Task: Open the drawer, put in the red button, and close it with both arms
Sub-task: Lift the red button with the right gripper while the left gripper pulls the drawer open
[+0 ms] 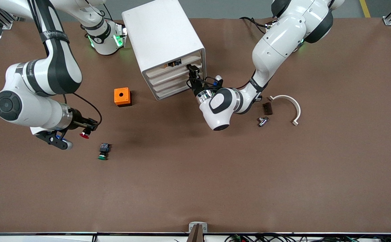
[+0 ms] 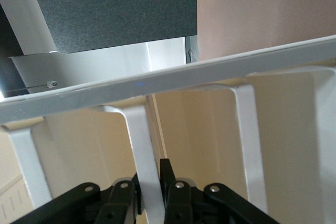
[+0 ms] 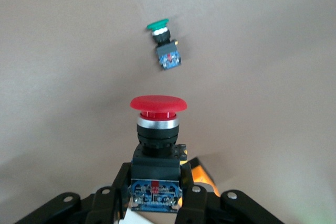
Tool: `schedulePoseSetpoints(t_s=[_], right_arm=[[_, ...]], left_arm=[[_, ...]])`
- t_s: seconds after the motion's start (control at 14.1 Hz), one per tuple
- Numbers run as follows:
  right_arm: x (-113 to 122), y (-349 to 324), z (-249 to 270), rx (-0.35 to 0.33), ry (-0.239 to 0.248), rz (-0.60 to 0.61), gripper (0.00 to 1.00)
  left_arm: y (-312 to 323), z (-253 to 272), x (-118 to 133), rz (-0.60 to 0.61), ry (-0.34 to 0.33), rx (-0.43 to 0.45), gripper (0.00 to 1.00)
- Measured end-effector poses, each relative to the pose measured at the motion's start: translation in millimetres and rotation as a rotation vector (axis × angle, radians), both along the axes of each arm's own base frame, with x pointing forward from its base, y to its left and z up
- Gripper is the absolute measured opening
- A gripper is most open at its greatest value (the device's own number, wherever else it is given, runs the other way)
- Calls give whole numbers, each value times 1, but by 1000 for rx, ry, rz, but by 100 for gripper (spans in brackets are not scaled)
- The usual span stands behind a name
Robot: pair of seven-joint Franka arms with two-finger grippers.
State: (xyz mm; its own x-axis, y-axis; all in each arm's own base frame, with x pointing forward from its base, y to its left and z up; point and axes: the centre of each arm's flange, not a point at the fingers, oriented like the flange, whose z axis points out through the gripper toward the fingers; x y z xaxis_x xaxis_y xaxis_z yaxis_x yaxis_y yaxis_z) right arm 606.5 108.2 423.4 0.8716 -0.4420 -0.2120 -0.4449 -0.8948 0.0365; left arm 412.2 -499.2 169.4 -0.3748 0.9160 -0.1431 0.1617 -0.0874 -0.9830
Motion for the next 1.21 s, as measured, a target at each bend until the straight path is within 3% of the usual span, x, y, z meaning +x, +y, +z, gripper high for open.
schedulePoseSetpoints(t_s=[0.64, 1.0, 1.21], right_arm=[[-46, 71, 69, -59, -2, -230, 41], [-76, 143, 77, -98, -11, -365, 41], [-91, 182, 76, -100, -32, -445, 41]], left_arm=[[54, 3, 69, 145, -34, 2, 15], [86, 10, 110, 233, -82, 3, 17], [97, 10, 120, 258, -87, 6, 19]])
